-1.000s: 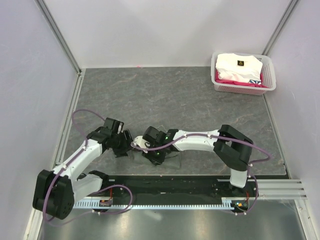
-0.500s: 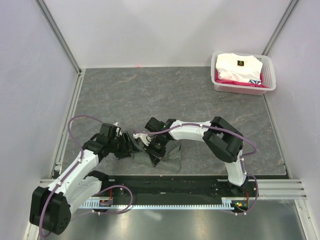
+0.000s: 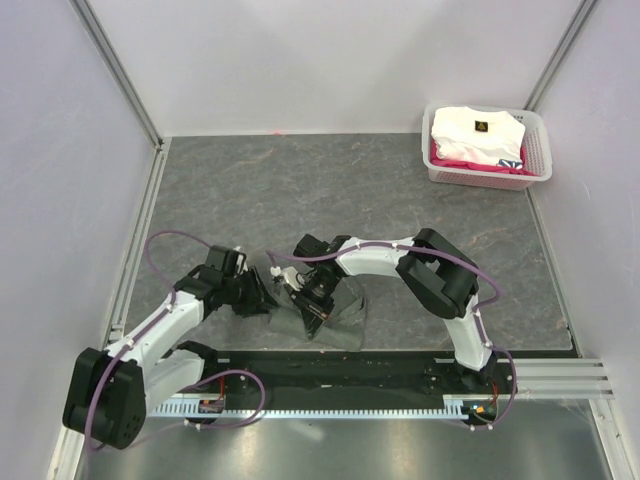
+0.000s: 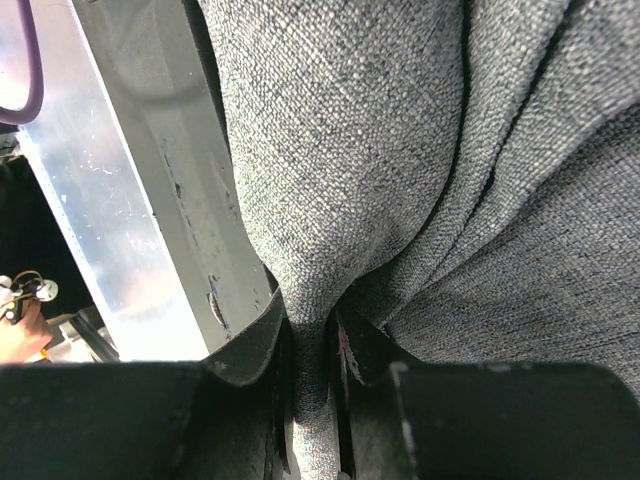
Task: Fold the napkin, place the utensils inside, and roll it up
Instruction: Roll the napkin with the utensil
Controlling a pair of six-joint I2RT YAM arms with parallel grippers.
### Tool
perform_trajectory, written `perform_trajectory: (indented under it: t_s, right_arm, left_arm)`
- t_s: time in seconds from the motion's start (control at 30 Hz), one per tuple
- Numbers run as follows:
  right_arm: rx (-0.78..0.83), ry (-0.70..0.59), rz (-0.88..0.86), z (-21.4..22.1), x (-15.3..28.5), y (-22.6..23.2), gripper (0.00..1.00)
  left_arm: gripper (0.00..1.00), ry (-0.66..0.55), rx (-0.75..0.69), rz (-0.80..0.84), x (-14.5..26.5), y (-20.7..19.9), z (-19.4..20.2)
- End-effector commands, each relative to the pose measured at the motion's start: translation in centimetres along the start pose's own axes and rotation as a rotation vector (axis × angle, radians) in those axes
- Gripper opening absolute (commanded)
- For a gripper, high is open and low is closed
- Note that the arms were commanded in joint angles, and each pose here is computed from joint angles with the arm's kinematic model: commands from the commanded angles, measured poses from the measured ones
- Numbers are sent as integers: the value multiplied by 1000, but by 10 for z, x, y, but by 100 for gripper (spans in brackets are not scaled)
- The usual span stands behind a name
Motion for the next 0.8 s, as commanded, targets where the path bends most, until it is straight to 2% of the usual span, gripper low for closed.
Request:
perform_trajectory:
  t_s: [0.0, 0.1, 0.13, 0.2, 0.23, 0.27, 0.43, 0.63, 0.77]
  right_arm:
    - [-75, 177, 111, 34, -15, -24, 19]
    - [-70, 167, 114, 32, -13, -25, 19]
    - [-67, 164, 116, 31, -12, -25, 20]
    - [-63, 156, 123, 29, -10, -24, 22]
    - [-60, 150, 127, 28, -8, -23, 24]
    - [-52, 134, 135, 24, -4, -21, 26]
    - [-5, 51, 242, 3, 22, -9, 46]
    - [60, -66, 399, -14, 58, 15, 60]
    - [186, -139, 619, -12, 68, 41, 69]
  left_arm:
    - [42, -8, 1, 30, -7, -1, -2]
    - [33, -1, 4, 25, -10, 0, -3]
    - [24, 2, 2, 23, -11, 0, -3]
    - [14, 8, 3, 11, -12, 2, -2]
    - [5, 11, 4, 6, -12, 2, -2]
    - [2, 12, 9, -9, -12, 3, -2]
    - [2, 33, 18, -41, -14, 6, -1]
    - [2, 47, 15, -50, -15, 5, -2]
    - [2, 45, 15, -54, -15, 5, -3]
Point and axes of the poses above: each gripper's point midway between its finger pads, its own x axis back along the fingers, its own y axis along the line the jaws close on, z = x × y, the point moved 10 cm from there along x, back along the fingers, and after that the axes turned 6 degrees about x, right-handed, at the moved point
